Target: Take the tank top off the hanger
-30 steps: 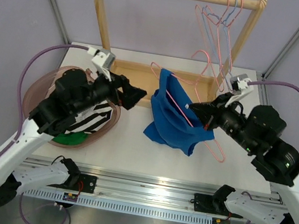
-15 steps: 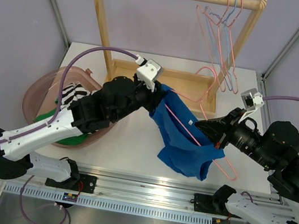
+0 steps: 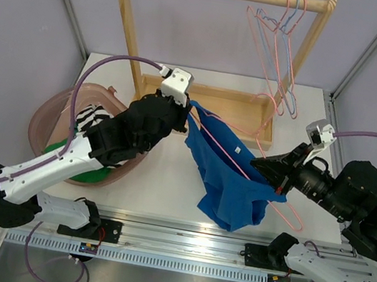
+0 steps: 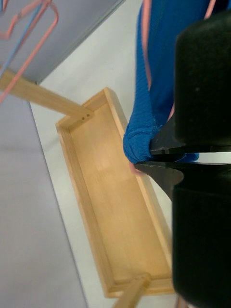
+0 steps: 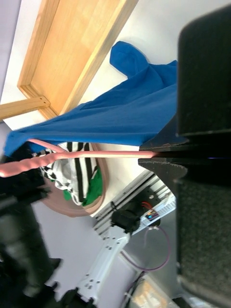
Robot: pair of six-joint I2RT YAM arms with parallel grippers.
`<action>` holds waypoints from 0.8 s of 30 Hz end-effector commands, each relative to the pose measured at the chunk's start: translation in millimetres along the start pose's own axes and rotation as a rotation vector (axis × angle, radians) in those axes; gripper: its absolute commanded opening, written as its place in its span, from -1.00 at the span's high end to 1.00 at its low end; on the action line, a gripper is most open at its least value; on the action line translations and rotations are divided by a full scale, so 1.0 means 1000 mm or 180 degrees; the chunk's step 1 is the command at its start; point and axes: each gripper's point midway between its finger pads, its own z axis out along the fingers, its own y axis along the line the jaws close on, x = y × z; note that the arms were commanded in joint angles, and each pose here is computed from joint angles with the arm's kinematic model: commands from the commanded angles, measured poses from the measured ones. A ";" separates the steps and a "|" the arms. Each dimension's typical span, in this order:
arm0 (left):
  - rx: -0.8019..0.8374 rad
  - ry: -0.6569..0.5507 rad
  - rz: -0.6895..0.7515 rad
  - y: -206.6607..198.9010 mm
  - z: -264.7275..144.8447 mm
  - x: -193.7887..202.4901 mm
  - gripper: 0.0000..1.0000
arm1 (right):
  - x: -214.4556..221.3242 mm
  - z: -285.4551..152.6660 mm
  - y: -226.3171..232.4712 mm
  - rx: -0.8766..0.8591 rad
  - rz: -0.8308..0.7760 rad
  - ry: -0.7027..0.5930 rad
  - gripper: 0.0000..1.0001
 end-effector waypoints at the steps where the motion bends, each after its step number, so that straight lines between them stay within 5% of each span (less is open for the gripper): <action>1: -0.0851 -0.0197 -0.0538 0.070 -0.009 -0.022 1.00 | 0.006 -0.021 0.015 -0.0377 -0.0308 -0.0074 1.00; 6: -0.0997 -0.0118 -0.0910 0.109 -0.011 -0.007 1.00 | 0.007 -0.048 0.022 -0.0541 -0.0435 -0.0281 1.00; 9: -0.0655 -0.0073 -0.0947 0.092 -0.007 -0.005 1.00 | 0.005 -0.050 0.026 -0.0663 -0.0520 -0.0448 1.00; 18: 0.2217 -0.0263 -0.0832 -0.057 -0.060 0.019 1.00 | -0.042 -0.039 0.009 -0.0511 -0.0408 -0.1937 1.00; 24: 0.3395 0.0083 -0.0431 -0.133 -0.108 0.062 1.00 | -0.067 -0.052 0.018 -0.0880 -0.0391 -0.3060 1.00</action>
